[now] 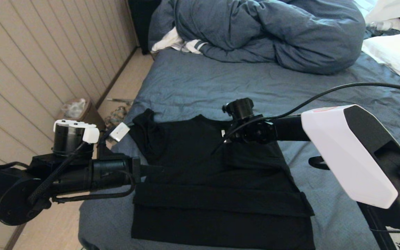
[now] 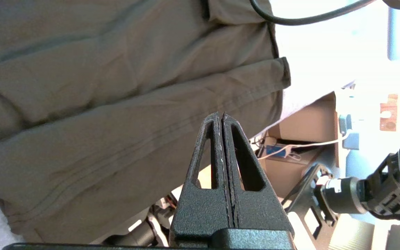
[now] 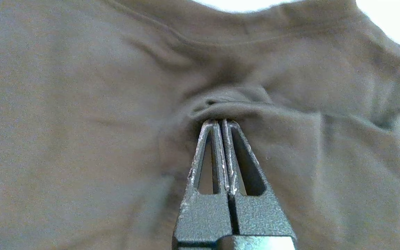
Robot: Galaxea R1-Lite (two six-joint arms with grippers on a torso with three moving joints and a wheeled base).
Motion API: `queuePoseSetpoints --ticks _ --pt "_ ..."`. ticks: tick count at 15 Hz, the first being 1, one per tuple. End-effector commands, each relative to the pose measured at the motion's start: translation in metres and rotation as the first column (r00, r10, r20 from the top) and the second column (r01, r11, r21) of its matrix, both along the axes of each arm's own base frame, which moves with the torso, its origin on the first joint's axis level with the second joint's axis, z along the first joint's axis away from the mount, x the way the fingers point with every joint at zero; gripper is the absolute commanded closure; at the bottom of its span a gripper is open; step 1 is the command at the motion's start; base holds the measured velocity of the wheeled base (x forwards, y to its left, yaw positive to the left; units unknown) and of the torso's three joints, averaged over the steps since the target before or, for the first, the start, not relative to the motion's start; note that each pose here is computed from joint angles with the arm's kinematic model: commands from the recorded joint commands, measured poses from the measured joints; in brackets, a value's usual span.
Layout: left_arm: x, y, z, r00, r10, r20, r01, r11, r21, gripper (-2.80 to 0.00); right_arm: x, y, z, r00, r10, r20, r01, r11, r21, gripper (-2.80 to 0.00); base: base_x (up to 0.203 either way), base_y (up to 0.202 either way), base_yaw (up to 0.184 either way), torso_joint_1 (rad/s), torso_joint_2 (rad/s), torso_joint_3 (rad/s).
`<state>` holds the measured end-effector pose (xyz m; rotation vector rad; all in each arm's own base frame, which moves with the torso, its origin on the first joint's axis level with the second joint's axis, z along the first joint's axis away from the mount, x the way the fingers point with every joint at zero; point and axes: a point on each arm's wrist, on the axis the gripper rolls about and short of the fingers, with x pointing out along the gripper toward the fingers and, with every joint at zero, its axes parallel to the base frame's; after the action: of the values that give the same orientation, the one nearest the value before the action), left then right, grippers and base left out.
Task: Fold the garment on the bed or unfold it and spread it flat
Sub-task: Fold the black T-shirt
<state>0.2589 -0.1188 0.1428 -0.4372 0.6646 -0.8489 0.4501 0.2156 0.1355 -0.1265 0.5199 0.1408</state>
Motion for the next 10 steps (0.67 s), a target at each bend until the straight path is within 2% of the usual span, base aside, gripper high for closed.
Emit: queuePoseSetpoints --ticks 1,5,10 --pt "0.0 -0.001 -0.001 1.0 -0.004 -0.005 0.004 1.0 -0.002 0.0 -0.001 0.009 -0.003 1.0 0.013 0.004 -0.013 1.0 0.002 0.0 0.0 0.0 0.0 0.0 0.0 0.0" --pt "0.0 -0.002 -0.002 1.0 -0.008 -0.006 0.008 1.0 -0.002 0.0 -0.016 0.009 0.026 0.999 0.022 0.039 -0.023 0.999 0.029 0.0 0.0 0.0 0.0 0.0 0.0 0.0" --pt "0.0 -0.002 0.0 1.0 -0.005 0.001 0.005 1.0 -0.001 0.0 -0.053 -0.011 0.065 0.998 0.02 0.054 -0.023 0.999 0.038 0.0 0.0 0.0 0.0 0.0 0.0 0.0"
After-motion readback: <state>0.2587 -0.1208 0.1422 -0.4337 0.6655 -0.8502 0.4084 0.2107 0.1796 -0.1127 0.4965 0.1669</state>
